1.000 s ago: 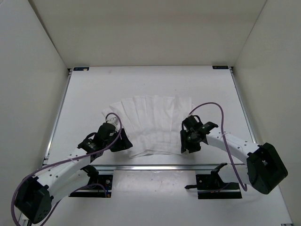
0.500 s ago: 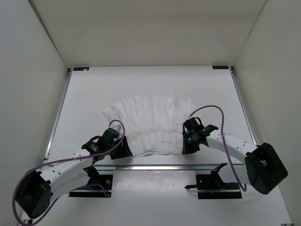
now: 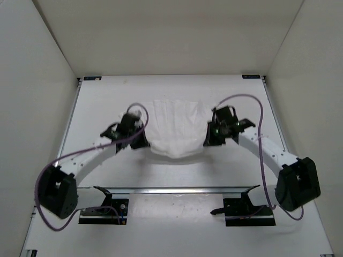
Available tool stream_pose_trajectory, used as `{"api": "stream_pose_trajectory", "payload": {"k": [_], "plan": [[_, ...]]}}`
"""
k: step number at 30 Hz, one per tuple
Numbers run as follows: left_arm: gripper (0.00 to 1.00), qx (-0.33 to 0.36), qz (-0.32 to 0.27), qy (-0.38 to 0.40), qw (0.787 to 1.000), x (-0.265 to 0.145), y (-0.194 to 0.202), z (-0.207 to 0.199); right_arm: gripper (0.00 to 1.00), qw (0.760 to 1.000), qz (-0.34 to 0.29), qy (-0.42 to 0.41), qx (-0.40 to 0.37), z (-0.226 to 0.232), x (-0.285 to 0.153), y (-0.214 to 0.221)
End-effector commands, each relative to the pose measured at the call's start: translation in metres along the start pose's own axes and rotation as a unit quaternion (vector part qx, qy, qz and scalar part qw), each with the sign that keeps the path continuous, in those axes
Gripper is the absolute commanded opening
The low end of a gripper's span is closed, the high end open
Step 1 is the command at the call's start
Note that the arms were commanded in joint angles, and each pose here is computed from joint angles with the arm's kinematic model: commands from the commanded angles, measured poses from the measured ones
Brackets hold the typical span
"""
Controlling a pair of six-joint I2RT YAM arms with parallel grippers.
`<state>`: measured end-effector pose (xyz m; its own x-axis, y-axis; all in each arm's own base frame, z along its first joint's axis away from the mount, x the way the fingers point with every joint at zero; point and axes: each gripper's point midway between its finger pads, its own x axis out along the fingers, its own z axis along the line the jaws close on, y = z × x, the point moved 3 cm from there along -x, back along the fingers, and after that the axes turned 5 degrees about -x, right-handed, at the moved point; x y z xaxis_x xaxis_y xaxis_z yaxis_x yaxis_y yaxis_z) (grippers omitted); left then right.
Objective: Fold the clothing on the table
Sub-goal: Fold the skirt
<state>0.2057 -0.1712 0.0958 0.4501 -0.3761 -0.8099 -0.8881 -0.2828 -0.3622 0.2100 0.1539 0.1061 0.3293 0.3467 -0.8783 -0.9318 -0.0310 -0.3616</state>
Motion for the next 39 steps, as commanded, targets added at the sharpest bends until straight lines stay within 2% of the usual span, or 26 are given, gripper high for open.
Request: {"api": "stream_pose_trajectory", "payload": {"k": [1,2,3,4,5,6,7,8,9,10,12,13,14,15,16,19,20,22,26,31,39], "plan": [[0.00,0.059,-0.179,0.016,0.982,-0.041,-0.154,-0.056,0.00,0.982,-0.170,-0.063,-0.045,0.032,-0.049,-0.135],[0.00,0.061,-0.221,0.017,0.973,-0.062,-0.205,-0.078,0.00,0.975,-0.204,-0.067,-0.056,0.036,-0.068,-0.182],[0.00,0.073,-0.230,-0.009,0.970,-0.072,-0.225,-0.079,0.00,0.968,-0.236,-0.064,-0.065,0.041,-0.092,-0.227],[0.00,0.080,-0.288,-0.001,0.954,-0.106,-0.275,-0.104,0.01,0.968,-0.233,-0.058,-0.074,0.038,-0.086,-0.247],[0.00,0.077,-0.337,0.014,0.938,-0.151,-0.306,-0.124,0.00,0.956,-0.275,-0.062,-0.086,0.049,-0.124,-0.278],[0.00,0.077,-0.329,0.003,0.941,-0.146,-0.315,-0.124,0.00,0.951,-0.289,-0.058,-0.091,0.048,-0.141,-0.298],[0.00,0.075,-0.358,0.022,0.931,-0.171,-0.335,-0.134,0.00,0.951,-0.283,-0.072,-0.099,0.050,-0.136,-0.305],[0.00,0.074,-0.364,0.025,0.928,-0.182,-0.340,-0.136,0.00,0.947,-0.294,-0.079,-0.101,0.052,-0.150,-0.313],[0.00,0.073,-0.355,0.022,0.932,-0.174,-0.337,-0.130,0.00,0.950,-0.286,-0.075,-0.098,0.046,-0.146,-0.315],[0.00,0.077,-0.359,0.023,0.930,-0.180,-0.332,-0.129,0.00,0.955,-0.271,-0.076,-0.097,0.044,-0.132,-0.310],[0.00,0.078,-0.347,0.018,0.934,-0.159,-0.300,-0.107,0.00,0.960,-0.251,-0.075,-0.094,0.038,-0.111,-0.295],[0.00,0.070,-0.339,0.023,0.938,-0.148,-0.290,-0.100,0.00,0.969,-0.223,-0.071,-0.081,0.030,-0.092,-0.274],[0.00,0.060,-0.320,0.027,0.945,-0.128,-0.266,-0.084,0.00,0.965,-0.236,-0.074,-0.087,0.034,-0.089,-0.271],[0.00,0.055,-0.301,0.022,0.952,-0.105,-0.242,-0.066,0.00,0.968,-0.225,-0.073,-0.083,0.031,-0.071,-0.252],[0.00,0.045,-0.298,0.030,0.953,-0.097,-0.235,-0.061,0.00,0.971,-0.218,-0.062,-0.073,0.019,-0.058,-0.233],[0.00,0.017,-0.207,-0.009,0.978,-0.032,-0.152,-0.002,0.00,0.982,-0.174,-0.045,-0.052,-0.001,-0.020,-0.175],[0.00,0.004,-0.202,-0.004,0.979,-0.029,-0.141,0.001,0.00,0.983,-0.173,-0.037,-0.046,-0.004,-0.019,-0.166],[0.00,-0.013,-0.151,-0.027,0.988,-0.004,-0.092,0.031,0.00,0.991,-0.131,-0.018,-0.024,-0.016,0.003,-0.122],[0.00,-0.007,-0.093,-0.029,0.995,0.009,-0.035,0.041,0.00,0.997,-0.076,-0.001,0.005,-0.028,0.018,-0.057],[0.00,0.006,-0.054,-0.017,0.998,0.003,0.013,0.050,0.00,0.999,-0.034,0.030,0.014,-0.033,0.014,-0.011],[0.00,-0.004,-0.072,0.017,0.997,-0.032,0.026,0.049,0.00,0.998,0.002,0.050,0.024,-0.032,-0.016,0.041]]}}
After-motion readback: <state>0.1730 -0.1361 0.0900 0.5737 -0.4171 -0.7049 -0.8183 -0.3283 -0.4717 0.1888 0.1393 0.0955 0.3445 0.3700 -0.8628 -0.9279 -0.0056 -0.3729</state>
